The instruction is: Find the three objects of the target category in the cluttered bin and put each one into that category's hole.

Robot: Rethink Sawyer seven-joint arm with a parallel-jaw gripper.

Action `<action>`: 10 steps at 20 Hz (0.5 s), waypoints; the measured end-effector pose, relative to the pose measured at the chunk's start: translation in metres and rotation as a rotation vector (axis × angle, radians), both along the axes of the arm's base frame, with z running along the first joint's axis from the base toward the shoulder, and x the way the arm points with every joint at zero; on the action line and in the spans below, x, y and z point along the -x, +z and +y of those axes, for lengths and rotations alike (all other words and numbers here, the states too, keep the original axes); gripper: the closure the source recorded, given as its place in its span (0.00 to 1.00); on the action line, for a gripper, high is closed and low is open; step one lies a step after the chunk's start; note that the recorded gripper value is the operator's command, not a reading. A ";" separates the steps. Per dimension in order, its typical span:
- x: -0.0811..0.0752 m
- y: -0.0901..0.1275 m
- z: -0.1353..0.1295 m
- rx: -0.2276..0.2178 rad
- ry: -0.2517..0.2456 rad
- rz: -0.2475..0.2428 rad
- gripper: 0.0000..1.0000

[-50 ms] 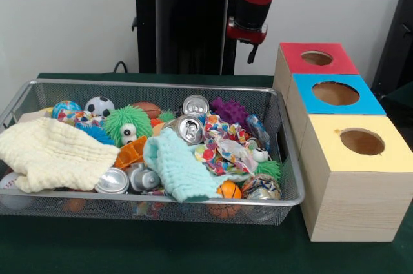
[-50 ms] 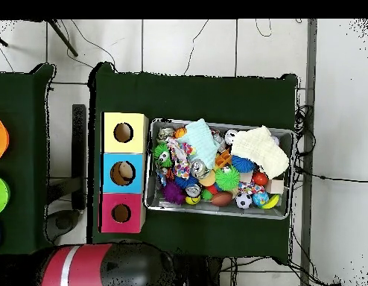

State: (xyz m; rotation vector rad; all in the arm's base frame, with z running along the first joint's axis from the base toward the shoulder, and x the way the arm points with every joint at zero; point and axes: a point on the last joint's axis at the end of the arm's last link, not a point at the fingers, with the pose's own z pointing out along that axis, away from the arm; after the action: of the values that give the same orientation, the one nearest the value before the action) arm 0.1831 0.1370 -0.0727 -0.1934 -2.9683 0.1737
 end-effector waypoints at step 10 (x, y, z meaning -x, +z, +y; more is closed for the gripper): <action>-0.002 -0.043 0.000 -0.021 0.003 -0.039 0.00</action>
State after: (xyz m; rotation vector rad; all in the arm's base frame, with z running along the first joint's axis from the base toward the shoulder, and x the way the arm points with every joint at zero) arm 0.1848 0.1368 -0.1157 -0.1916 -3.0075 0.1413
